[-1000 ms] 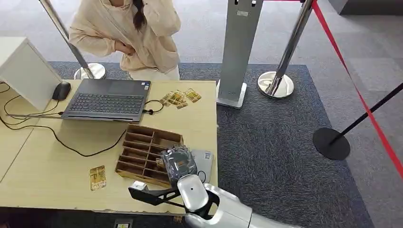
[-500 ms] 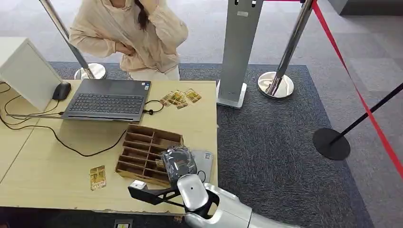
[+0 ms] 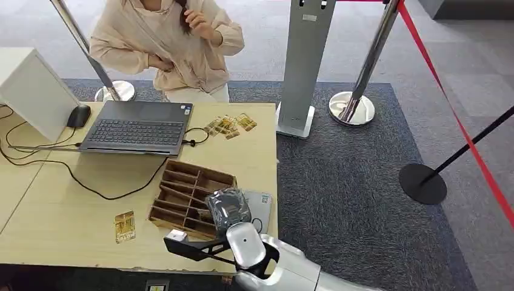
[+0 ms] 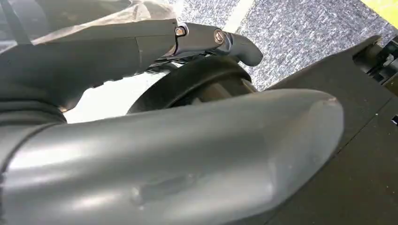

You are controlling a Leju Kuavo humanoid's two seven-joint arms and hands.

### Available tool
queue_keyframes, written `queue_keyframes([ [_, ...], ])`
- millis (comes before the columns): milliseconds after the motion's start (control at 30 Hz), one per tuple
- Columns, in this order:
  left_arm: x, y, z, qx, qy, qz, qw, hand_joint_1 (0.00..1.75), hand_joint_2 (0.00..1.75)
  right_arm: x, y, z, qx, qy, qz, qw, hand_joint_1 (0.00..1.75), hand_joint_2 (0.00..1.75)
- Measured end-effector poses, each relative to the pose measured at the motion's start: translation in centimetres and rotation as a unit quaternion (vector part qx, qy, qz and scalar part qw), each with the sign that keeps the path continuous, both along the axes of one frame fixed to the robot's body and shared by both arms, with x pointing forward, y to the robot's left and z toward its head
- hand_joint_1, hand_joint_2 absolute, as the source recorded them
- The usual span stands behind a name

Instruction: Pass the card to the sensor for recognition and then transmit it.

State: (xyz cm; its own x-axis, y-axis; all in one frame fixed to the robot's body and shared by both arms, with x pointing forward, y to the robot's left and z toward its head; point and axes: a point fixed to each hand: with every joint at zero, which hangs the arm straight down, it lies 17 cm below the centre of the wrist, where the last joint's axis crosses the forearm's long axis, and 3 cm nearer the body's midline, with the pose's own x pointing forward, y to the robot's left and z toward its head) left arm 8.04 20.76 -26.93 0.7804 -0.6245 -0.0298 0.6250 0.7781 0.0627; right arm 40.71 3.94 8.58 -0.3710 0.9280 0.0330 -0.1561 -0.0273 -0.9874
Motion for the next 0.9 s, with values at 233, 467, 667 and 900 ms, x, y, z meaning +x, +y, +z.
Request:
queue_keyframes([
  [233, 0.0, 0.0, 0.0, 0.0, 0.0, 0.0, 1.0, 0.0, 0.0, 0.09, 0.09, 0.09, 0.005, -0.004, 0.0, 1.0, 1.45, 1.75],
  [467, -0.01, -0.02, -0.01, -0.001, -0.001, 0.0, 1.0, 0.0, 0.0, 0.12, 0.33, 0.34, 0.014, -0.008, 0.002, 1.0, 1.61, 1.75],
  [667, -0.12, -0.06, -0.02, -0.001, 0.0, -0.001, 1.0, 0.0, 0.0, 0.41, 0.12, 0.35, 0.022, -0.012, -0.002, 1.0, 1.59, 1.75],
  [900, -0.28, -0.03, -0.04, -0.001, 0.001, -0.004, 1.0, 0.0, 0.0, 0.48, 0.14, 0.4, 0.026, -0.014, -0.001, 1.0, 1.57, 1.75],
])
